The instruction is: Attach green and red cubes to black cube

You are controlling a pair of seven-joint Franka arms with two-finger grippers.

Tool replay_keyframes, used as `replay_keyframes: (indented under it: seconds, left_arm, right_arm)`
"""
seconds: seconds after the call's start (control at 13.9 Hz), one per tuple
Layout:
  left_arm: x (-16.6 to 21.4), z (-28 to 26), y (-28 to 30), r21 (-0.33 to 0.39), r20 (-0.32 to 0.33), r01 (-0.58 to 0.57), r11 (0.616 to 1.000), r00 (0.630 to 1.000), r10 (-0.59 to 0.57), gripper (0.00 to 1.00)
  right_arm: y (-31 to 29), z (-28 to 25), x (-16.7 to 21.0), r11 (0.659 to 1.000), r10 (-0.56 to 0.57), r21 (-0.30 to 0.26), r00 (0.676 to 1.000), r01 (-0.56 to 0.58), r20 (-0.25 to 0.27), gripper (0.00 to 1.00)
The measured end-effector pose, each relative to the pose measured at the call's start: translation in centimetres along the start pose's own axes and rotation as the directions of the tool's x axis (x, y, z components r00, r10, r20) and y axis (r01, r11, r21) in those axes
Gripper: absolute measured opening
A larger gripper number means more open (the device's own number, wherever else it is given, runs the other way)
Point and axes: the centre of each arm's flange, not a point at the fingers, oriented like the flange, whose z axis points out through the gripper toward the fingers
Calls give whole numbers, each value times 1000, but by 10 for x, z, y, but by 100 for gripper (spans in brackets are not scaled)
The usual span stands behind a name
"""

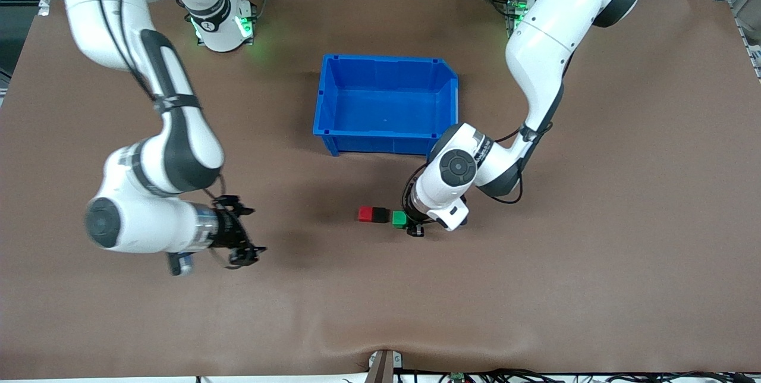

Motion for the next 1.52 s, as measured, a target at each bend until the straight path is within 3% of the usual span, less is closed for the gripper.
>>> replay_keyframes:
  seconds: [0.14,0.36,0.51,0.72,0.94,1.23,1.37,1.52]
  left_arm:
    - [2,6,-1,10,5,3,1000,1000,-3,40]
    - [-2,10,-4,16,7,-14,1000,1000,14,40]
    - [-4,15,-7,23,6,-30,999,1000,30,40]
    - [-4,15,-8,23,6,-33,999,999,33,40]
    - [-6,15,-8,23,7,-42,999,999,42,40]
    - [-12,21,-15,24,-6,-99,995,995,99,74]
    - [-12,12,-9,-6,-26,-126,992,992,126,95]
    - [-8,-13,7,-45,-31,-124,991,992,123,100]
  right_arm:
    - [22,-50,34,992,-123,13,992,122,5,100]
    - [66,-148,49,935,-352,16,934,354,-53,100]
    - [96,-194,47,870,-492,-11,869,492,-61,100]
    - [135,-241,29,745,-665,-122,744,656,-67,100]
    - [178,-278,0,669,-740,-180,670,721,-66,100]
    - [247,-275,-5,571,-818,-195,573,798,-51,100]
    - [252,-276,-20,537,-841,-237,537,810,-71,100]
    - [246,-294,-42,503,-860,-292,504,813,-79,100]
